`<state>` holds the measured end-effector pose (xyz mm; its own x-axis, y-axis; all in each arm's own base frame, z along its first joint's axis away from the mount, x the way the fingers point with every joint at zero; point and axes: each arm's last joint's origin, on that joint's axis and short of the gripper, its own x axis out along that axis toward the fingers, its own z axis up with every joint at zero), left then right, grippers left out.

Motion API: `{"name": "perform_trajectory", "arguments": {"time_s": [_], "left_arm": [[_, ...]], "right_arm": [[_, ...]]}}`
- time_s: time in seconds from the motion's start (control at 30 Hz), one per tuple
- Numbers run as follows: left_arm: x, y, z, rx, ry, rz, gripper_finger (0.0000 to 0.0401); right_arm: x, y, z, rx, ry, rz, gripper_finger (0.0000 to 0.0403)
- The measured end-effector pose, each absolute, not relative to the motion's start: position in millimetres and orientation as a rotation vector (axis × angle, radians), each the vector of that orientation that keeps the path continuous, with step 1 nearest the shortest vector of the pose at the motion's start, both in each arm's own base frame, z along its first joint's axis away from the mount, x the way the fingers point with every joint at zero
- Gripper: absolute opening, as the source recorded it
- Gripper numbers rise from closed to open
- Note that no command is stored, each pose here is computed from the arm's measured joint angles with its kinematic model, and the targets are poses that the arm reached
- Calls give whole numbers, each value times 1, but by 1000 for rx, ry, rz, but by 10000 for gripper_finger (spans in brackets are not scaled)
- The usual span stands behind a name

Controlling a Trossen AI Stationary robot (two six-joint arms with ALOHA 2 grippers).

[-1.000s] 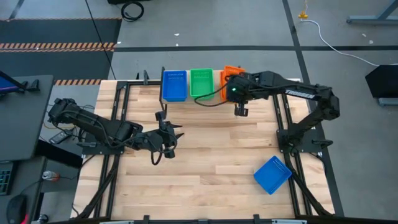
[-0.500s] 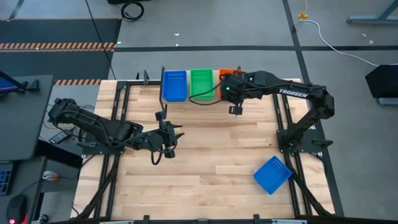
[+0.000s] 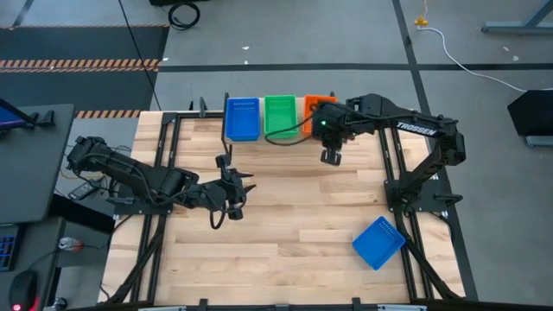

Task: Stack baskets on shelf by color
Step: Stack the blue bin on top of the blue bin on the shelf

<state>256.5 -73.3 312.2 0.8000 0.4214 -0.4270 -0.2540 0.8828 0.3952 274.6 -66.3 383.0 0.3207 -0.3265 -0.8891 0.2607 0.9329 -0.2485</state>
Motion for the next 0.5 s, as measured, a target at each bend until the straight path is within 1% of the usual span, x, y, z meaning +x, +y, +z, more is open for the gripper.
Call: {"name": "perform_trajectory", "arguments": {"time_s": [0.13,0.3,0.5], "left_arm": [[256,-73,312,328,533,370,142],[257,-74,312,319,527,358,141],[259,-78,314,268,511,237,141]], "right_arm": [[270,-51,371,176,1277,-315,93],[269,-23,358,211,1363,-309,91],[269,11,347,310,1400,-329,91]]}}
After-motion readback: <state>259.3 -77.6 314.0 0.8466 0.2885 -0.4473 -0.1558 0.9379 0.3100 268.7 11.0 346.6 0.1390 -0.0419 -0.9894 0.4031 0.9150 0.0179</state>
